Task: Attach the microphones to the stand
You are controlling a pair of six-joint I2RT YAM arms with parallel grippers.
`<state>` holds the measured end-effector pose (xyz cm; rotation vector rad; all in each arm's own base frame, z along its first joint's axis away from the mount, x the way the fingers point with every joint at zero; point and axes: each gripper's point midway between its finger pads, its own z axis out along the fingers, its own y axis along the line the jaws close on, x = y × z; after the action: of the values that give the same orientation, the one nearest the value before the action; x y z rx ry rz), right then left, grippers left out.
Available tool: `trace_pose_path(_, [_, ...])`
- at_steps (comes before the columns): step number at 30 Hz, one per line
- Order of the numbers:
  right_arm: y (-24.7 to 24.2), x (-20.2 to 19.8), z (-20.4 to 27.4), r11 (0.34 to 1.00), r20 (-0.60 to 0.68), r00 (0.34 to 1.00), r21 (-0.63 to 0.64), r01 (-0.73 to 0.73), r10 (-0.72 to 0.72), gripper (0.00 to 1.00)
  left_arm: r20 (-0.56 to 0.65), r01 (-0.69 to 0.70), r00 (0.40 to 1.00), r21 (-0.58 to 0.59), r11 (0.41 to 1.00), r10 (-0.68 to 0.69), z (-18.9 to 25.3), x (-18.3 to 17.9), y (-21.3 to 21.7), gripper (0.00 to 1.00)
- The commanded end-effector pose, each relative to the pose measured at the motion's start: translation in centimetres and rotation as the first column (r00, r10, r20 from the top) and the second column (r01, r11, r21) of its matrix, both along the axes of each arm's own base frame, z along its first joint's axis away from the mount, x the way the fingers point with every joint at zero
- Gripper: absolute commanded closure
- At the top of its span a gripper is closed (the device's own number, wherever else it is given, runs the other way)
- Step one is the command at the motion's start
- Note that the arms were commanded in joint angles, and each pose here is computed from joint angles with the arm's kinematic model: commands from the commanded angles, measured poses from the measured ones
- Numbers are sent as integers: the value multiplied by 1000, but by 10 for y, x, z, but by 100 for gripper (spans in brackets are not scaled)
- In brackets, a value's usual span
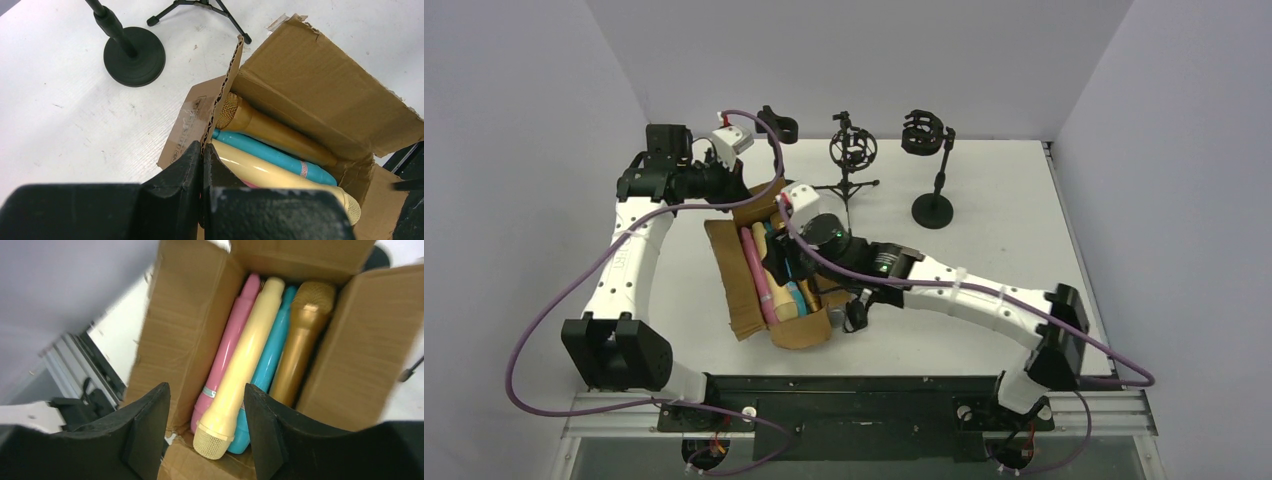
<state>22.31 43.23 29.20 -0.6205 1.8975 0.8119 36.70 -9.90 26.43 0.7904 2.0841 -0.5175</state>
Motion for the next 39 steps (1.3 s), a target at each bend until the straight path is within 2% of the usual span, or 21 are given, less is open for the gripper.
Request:
trace_pose_path(1, [20, -5, -66, 975, -85, 993, -201, -96, 80, 48, 125, 37, 992, -27, 999, -33, 37, -5, -7, 100])
trace_pose_path(15, [44, 9, -152, 935, -169, 985, -343, -94, 38, 50, 127, 38, 991, -23, 999, -35, 35, -7, -7, 100])
trace_pose_path(19, [47, 6, -160, 936, -194, 980, -336, -106, 41, 63, 129, 40, 991, -20, 999, -37, 34, -7, -6, 100])
trace_pose_path(23, [49, 6, -142, 951, -184, 982, -293, -101, 47, 83, 131, 39, 991, -13, 999, -37, 33, -5, -6, 100])
trace_pose_path(29, [39, 9, -88, 978, -155, 987, -195, -80, 50, 98, 133, 36, 991, 0, 999, -35, 31, -3, -4, 100])
trace_pose_path(36, [-4, 12, -44, 988, -113, 993, -147, -34, 17, 100, 136, 35, 990, 20, 999, -38, 27, -4, -1, 100])
trace_pose_path(39, [-32, 13, -42, 986, -83, 996, -167, 8, -23, 100, 138, 35, 990, 32, 999, -39, 27, -5, 1, 100])
